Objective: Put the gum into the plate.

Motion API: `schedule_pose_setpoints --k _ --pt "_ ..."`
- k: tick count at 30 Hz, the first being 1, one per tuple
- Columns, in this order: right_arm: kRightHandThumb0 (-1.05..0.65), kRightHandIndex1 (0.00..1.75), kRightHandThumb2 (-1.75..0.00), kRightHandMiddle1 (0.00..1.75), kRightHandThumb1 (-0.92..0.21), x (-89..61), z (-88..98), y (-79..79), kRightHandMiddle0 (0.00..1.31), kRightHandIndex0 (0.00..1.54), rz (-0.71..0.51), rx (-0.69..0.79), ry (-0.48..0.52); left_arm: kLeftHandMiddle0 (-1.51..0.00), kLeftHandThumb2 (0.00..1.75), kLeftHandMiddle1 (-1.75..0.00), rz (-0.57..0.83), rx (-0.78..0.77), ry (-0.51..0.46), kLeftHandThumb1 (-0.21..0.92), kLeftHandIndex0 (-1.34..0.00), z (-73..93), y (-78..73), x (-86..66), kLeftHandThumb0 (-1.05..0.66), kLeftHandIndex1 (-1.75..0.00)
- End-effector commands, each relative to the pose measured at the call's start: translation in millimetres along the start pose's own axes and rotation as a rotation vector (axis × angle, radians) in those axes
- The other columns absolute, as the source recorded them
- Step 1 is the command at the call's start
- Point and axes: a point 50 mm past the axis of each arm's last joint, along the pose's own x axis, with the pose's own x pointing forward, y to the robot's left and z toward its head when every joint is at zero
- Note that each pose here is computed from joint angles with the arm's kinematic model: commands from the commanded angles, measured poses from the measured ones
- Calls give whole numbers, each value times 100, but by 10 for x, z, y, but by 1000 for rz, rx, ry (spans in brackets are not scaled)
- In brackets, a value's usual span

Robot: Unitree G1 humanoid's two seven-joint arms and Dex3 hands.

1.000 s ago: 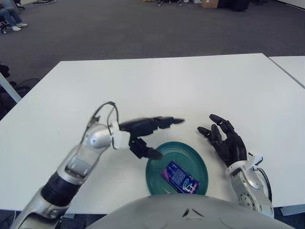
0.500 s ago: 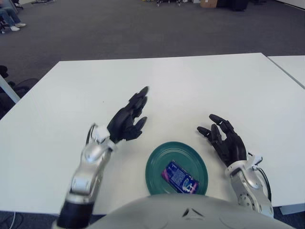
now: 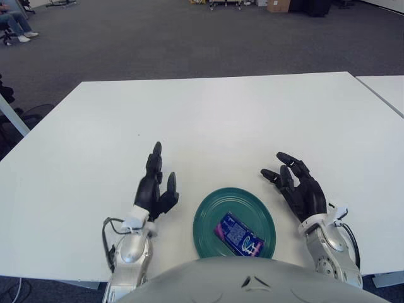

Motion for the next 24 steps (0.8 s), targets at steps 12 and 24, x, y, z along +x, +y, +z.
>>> schedule_pose_setpoints --k 12,24 --pt "-70 37 -63 83 -92 -147 -266 -5 3 45 42 -149 58 -31 109 -2 77 -50 7 92 -3 -140 -165 -139 -105 -43" --pt "-77 2 -73 48 -92 -240 -219 201 0 23 193 -427 -93 -47 106 -3 75 -198 -8 92 -5 -237 -168 -196 -100 -79"
